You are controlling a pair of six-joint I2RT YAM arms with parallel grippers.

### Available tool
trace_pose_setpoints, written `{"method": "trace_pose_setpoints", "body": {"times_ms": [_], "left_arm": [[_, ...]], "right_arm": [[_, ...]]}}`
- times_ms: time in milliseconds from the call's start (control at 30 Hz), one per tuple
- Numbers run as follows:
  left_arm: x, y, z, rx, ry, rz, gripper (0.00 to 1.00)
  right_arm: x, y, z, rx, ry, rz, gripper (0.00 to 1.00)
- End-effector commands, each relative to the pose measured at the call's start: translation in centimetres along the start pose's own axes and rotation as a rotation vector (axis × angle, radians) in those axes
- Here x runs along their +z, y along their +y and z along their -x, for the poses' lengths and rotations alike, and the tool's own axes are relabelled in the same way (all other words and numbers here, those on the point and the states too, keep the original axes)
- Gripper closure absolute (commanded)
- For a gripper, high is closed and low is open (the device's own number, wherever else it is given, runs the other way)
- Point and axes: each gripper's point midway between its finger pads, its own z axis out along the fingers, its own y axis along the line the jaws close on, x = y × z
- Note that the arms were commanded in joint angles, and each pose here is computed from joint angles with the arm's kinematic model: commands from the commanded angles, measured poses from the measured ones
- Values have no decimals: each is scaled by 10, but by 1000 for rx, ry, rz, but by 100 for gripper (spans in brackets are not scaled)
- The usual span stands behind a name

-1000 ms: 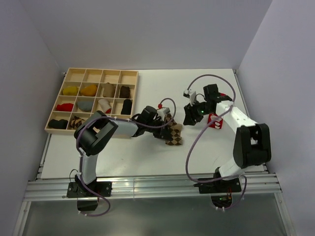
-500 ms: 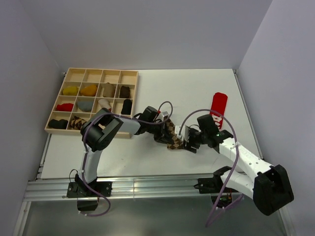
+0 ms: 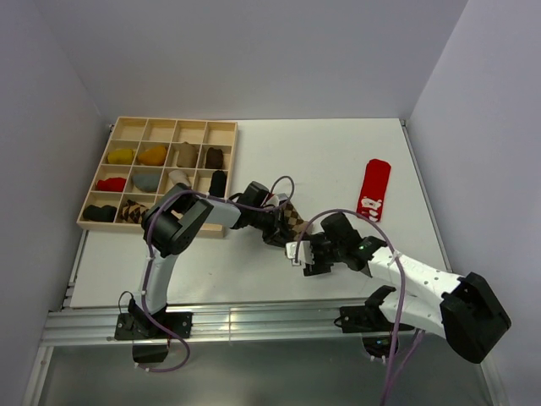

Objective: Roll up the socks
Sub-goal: Roll the sock at the center of the board.

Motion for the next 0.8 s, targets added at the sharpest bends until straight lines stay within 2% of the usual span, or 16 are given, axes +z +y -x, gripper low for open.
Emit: {"method": "trace_pose_setpoints", "body": {"times_ms": [0,133,167,233,267,367,400,500,600,700,767], "left_arm": [[5,31,-7,-77,15,82,100],[4,24,-8,-65,20,45,100],[4,23,-10,-62,26,39,100],[2,17,-12,-55,32,17,99],[1,14,-11,-42,30,7,98],[-3,9,-9,10,12,27,85],[-7,2,-7,53,-6,28,78],[-18,-7,6,142,-101,77,65],[-30,-13,24,218,-238,117,58],[-50,-31,34,306,-376,118,57],[-61,-23,43,334,-459,177,57]], "right_arm": [[8,-20,7,-62,9,-79,34],[15,-26,3,-34,39,-98,44],[16,-30,2,-37,49,-109,50],[19,-29,-1,-21,62,-99,56],[19,-31,0,-19,63,-102,63],[17,-29,2,-3,74,-62,72],[17,-27,6,10,65,-43,74],[10,-20,10,70,79,54,76],[1,-16,10,136,107,121,76],[-6,-9,10,178,117,177,77],[-11,-2,11,198,128,223,77]]}}
